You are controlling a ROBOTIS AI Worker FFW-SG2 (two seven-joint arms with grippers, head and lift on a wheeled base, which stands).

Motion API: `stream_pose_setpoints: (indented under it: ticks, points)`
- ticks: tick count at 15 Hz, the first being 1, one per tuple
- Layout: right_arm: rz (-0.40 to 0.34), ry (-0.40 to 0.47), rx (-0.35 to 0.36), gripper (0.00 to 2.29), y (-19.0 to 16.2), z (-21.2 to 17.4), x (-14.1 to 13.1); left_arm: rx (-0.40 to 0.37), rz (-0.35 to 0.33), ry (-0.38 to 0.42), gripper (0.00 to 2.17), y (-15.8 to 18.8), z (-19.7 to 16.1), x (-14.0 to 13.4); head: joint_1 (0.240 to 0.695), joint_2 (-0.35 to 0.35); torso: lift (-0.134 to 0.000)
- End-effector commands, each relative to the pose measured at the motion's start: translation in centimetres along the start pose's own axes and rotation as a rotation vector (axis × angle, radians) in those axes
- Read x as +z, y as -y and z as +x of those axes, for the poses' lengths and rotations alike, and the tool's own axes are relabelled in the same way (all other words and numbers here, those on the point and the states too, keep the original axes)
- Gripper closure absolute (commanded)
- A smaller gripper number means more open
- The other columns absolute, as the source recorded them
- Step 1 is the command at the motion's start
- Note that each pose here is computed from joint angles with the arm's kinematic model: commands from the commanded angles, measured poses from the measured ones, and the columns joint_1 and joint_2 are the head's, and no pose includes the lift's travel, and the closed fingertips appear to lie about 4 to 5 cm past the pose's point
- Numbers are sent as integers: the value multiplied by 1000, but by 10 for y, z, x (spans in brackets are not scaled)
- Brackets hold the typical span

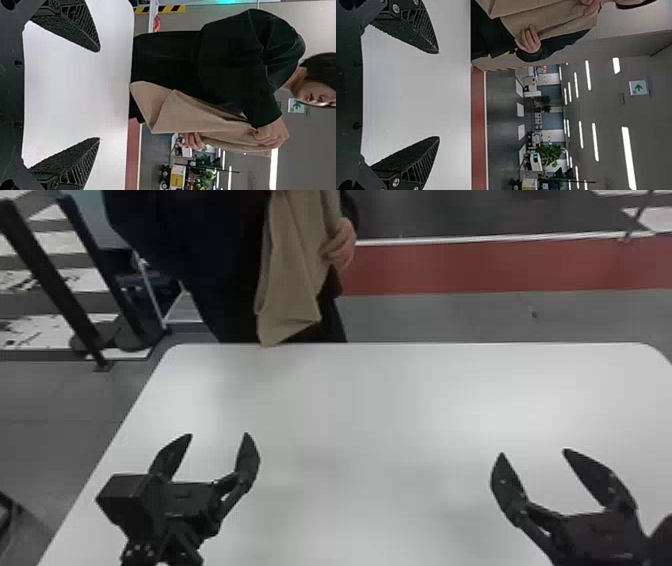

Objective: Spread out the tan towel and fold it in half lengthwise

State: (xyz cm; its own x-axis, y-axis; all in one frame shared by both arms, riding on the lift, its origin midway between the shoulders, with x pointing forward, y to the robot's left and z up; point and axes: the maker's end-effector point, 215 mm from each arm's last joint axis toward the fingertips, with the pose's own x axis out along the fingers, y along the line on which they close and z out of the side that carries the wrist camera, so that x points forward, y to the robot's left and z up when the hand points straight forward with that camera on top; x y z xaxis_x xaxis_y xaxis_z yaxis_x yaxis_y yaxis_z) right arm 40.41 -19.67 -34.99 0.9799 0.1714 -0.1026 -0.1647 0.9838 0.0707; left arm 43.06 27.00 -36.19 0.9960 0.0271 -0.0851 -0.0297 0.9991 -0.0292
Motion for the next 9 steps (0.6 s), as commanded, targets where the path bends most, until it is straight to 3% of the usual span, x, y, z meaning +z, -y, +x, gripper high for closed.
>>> stream_pose_setpoints:
  ticks: [1,9]
  points:
    - [2,0,-2,113,0,0,0,-1,0,-2,80,1,0,-1,695,99,-119]
    - [1,-3,-5,113,2,-1,-1,-1,-1,-2,80,1,-1,-1,695,97,-119]
